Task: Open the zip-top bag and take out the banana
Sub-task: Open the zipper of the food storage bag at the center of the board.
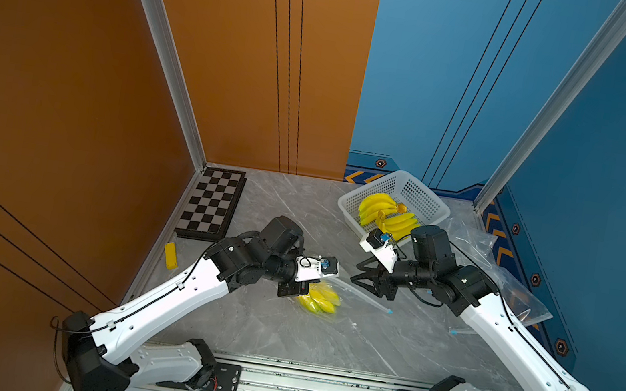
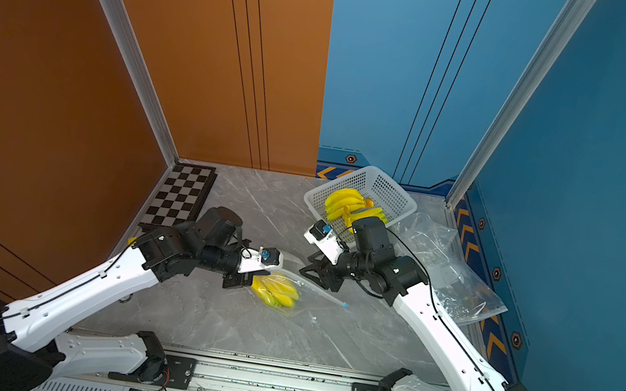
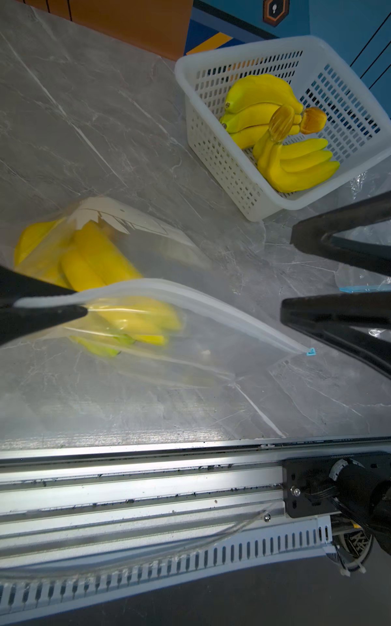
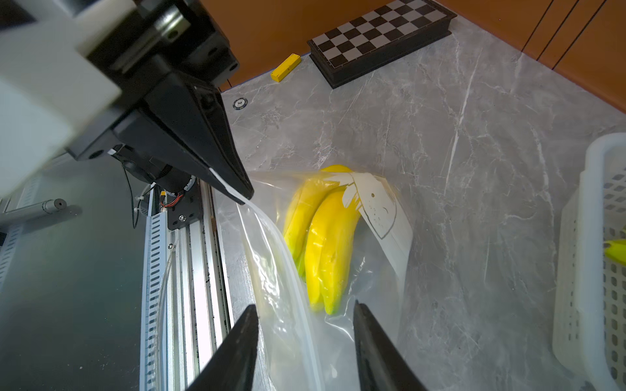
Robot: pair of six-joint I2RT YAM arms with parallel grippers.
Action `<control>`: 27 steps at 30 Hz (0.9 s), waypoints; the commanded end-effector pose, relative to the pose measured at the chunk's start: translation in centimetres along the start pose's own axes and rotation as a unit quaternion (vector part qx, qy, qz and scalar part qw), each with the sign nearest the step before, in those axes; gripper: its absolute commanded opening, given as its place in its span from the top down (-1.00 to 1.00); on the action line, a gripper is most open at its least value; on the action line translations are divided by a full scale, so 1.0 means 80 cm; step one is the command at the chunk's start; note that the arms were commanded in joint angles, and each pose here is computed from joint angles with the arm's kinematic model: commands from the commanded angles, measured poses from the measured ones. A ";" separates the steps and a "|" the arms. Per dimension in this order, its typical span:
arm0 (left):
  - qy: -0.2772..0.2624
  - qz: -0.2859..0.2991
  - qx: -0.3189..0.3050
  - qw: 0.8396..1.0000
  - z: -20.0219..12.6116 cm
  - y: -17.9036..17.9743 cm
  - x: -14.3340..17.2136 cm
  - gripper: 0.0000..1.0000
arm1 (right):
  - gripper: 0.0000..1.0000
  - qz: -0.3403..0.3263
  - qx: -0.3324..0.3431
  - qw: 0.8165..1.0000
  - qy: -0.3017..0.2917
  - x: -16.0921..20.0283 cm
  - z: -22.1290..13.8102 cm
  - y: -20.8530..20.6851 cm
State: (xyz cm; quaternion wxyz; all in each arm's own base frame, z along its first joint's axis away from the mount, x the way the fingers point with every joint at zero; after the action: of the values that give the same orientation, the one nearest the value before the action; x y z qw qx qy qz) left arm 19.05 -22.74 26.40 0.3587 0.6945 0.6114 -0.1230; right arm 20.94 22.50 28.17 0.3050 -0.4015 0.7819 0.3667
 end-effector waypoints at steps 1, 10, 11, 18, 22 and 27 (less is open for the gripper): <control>0.020 0.017 -0.015 1.000 -0.011 -0.001 0.011 1.00 | 0.07 -0.013 -0.007 1.000 0.014 0.017 0.006 0.006; 0.004 -0.006 -0.056 0.998 -0.043 0.010 0.019 1.00 | 0.09 -0.036 -0.058 0.994 0.087 0.044 0.061 0.035; 0.008 -0.008 -0.060 0.998 -0.043 0.011 0.021 1.00 | 0.10 -0.038 -0.068 0.993 0.090 0.045 0.069 0.043; 0.035 -0.022 -0.102 0.994 -0.045 0.021 0.046 1.00 | 0.13 -0.042 -0.124 0.989 0.065 0.030 0.125 0.103; 0.026 -0.033 -0.121 0.992 -0.046 0.028 0.051 1.00 | 0.13 -0.030 -0.137 0.990 0.022 0.008 0.130 0.128; 0.015 -0.031 -0.108 0.994 -0.042 0.024 0.049 1.00 | 0.11 0.000 -0.079 0.997 -0.009 0.013 0.101 0.094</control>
State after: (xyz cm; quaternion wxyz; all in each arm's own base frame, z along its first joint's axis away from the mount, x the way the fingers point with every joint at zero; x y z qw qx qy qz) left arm 21.04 -17.45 27.33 0.4164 0.6310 0.6527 -0.0485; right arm 14.07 33.23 24.13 0.2327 -0.4675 0.7357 0.4315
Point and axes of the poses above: each gripper's point midway between its finger pads, its own z axis out along the fingers, its own y axis along the line the jaws close on, x = y × z, the point moved 4 cm from there along -z, back along the fingers, and after that the axes turned 10 degrees about z, right-handed, at the moved point
